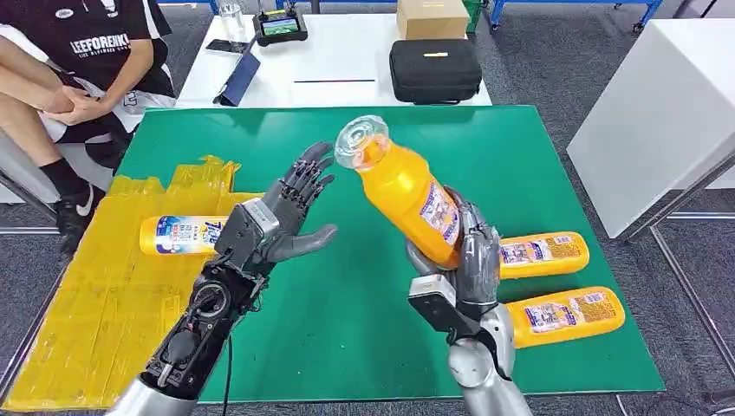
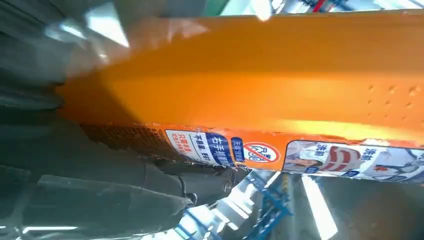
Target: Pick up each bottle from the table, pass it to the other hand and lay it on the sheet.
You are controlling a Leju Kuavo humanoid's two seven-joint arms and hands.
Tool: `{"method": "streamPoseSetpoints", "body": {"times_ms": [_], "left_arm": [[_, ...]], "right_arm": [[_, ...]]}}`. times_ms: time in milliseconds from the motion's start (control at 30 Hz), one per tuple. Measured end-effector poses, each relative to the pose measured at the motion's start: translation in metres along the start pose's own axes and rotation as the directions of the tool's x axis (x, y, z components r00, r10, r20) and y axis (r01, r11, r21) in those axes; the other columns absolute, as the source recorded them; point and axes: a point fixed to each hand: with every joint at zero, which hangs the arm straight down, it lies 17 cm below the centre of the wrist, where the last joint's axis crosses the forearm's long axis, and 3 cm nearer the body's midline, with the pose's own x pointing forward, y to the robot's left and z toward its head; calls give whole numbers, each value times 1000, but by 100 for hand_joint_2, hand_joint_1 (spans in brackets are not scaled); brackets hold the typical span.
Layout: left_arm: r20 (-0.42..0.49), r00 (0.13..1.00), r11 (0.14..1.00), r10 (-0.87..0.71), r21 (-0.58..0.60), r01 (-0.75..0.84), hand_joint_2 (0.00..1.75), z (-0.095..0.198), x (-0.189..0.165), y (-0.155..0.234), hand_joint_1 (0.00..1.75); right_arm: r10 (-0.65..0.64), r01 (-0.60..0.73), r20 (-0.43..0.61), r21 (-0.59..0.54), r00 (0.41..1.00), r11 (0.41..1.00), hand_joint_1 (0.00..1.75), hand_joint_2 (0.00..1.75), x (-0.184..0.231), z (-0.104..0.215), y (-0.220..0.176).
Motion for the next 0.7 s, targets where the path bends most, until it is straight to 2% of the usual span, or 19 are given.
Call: {"method": "streamPoseSetpoints", "body": {"times_ms": [233,700], "left_arm": [[-3,1000,1000,29,-10,-29,175,5,-3,-11,0],[32,992,991,125,-50,-124,175,5,11,-27,0]], "right_arm": [[-35,34,7,43,999,999,175,175,12,-6,23],[-65,68,-18,250,998,966,175,175,18,-7,92]]}}
